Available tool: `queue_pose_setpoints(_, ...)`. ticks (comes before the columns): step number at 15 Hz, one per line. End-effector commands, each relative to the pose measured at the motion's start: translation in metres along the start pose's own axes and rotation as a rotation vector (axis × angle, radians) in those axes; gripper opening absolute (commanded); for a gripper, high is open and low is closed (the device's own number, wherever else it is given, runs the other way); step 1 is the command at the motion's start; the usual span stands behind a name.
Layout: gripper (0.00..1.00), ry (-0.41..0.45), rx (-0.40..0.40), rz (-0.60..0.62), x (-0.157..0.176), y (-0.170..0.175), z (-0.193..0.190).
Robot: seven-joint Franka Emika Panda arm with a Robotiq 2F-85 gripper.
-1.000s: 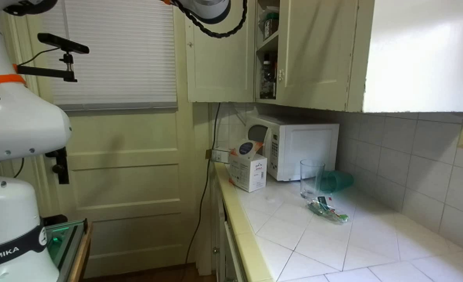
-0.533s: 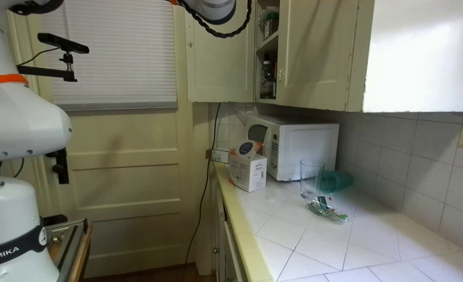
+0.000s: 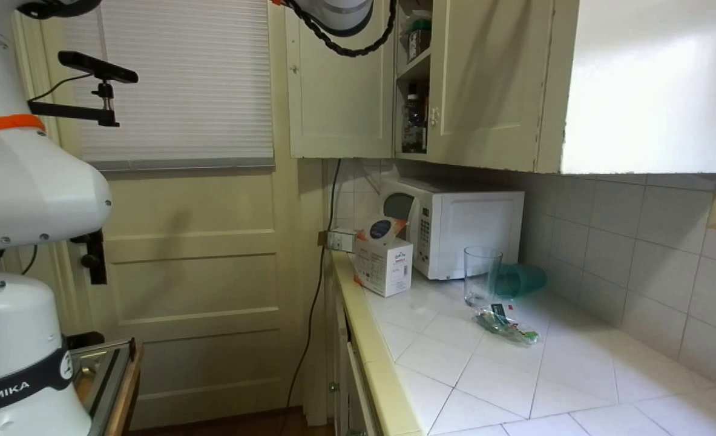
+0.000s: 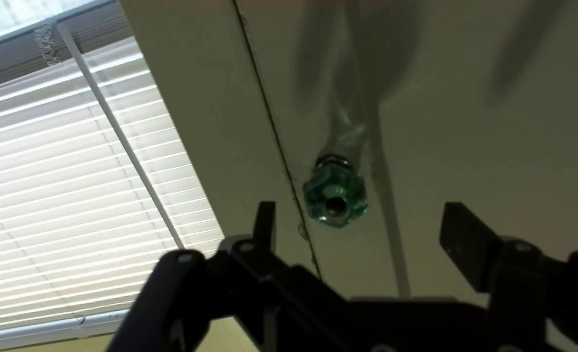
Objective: Open the right cabinet door then put the white box on the bottom shelf.
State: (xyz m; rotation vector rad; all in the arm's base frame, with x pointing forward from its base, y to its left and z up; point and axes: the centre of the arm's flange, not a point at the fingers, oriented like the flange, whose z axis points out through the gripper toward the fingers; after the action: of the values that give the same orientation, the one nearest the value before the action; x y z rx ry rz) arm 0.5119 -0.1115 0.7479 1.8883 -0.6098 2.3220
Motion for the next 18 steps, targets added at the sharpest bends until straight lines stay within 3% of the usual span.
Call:
queue_pose_setpoints(1, 0.71, 0.003, -0.002, 0.048, -0.007, 0.0, 0.009)
queue_pose_setpoints(3, 0.54, -0.001, -0.003, 0.053, -0.009, 0.002, 0.01)
queue_pose_setpoints(5, 0.45, -0.003, -0.003, 0.059, -0.01, 0.002, 0.01)
queue_pose_setpoints(6, 0.29, -0.004, -0.003, 0.062, -0.011, 0.003, 0.01)
queue_pose_setpoints(7, 0.19, -0.004, -0.007, 0.065, -0.011, 0.005, 0.01)
queue_pose_setpoints(9, 0.08, -0.005, -0.005, 0.066, -0.012, 0.004, 0.008)
queue_pose_setpoints(18, 0.08, -0.036, 0.095, 0.048, -0.013, -0.01, -0.07)
